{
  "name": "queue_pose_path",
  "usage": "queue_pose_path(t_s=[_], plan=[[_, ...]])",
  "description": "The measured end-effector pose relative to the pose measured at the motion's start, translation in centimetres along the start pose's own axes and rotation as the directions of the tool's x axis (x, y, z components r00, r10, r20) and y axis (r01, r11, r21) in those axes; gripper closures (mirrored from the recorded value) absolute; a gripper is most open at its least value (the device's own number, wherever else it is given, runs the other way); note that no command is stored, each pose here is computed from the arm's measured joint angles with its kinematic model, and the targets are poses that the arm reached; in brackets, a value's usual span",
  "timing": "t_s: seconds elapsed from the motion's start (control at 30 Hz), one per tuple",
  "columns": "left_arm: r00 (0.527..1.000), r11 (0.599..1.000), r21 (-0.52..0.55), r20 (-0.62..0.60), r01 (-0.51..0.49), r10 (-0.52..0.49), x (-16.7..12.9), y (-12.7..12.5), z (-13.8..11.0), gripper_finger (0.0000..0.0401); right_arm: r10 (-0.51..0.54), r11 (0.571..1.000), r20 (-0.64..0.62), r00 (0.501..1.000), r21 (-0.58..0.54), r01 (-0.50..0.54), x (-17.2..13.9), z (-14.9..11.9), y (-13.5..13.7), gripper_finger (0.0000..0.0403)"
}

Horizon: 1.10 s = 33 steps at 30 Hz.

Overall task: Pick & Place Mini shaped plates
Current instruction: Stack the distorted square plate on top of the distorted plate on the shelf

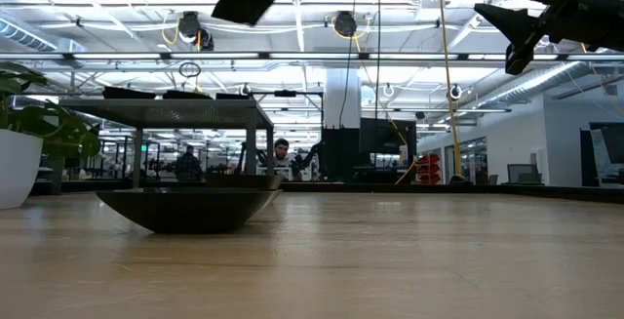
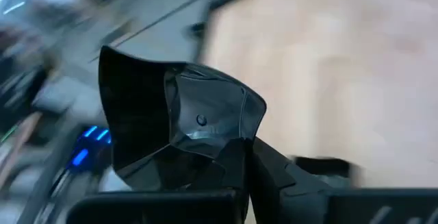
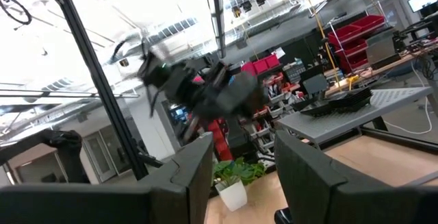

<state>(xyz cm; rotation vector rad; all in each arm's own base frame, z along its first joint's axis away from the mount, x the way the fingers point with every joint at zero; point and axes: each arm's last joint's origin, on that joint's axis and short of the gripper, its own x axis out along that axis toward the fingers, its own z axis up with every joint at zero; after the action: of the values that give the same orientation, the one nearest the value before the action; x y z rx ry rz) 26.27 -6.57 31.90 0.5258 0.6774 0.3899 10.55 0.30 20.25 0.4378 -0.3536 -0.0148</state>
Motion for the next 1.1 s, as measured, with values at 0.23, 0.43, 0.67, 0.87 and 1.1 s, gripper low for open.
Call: queue_pose_path(t_s=[0.23, 0.43, 0.67, 0.87, 1.1], plan=[[0.958, 0.949, -0.153, -0.122, -0.277, 0.260, -0.7, 5.5, -2.0, 0.0392, 0.000, 1.000, 0.000, 1.000, 0.000, 0.000, 0.0, 0.0, 0.0, 0.0259], [0.892, 0.857, -0.298, -0.306, -0.421, 0.332, -1.0, 10.0, -5.3, 0.0390, 0.000, 1.000, 0.000, 1.000, 0.000, 0.000, 0.0, 0.0, 0.0, 0.0259], [0.826, 0.791, -0.380, -0.500, -0.478, 0.259, -0.3, 13.4, -8.6, 0.0397, 0.000, 1.000, 0.000, 1.000, 0.000, 0.000, 0.0, 0.0, 0.0, 0.0259], [0.738, 0.723, -0.429, -0.655, -0.541, 0.164, 0.3, 15.3, -11.4, 0.0388, 0.000, 1.000, 0.000, 1.000, 0.000, 0.000, 0.0, 0.0, 0.0, 0.0259], [0.650, 0.674, -0.434, -0.754, -0.597, 0.090, 0.0, 16.6, -13.5, 0.0392, 0.000, 1.000, 0.000, 1.000, 0.000, 0.000, 0.0, 0.0, 0.0, 0.0259]])
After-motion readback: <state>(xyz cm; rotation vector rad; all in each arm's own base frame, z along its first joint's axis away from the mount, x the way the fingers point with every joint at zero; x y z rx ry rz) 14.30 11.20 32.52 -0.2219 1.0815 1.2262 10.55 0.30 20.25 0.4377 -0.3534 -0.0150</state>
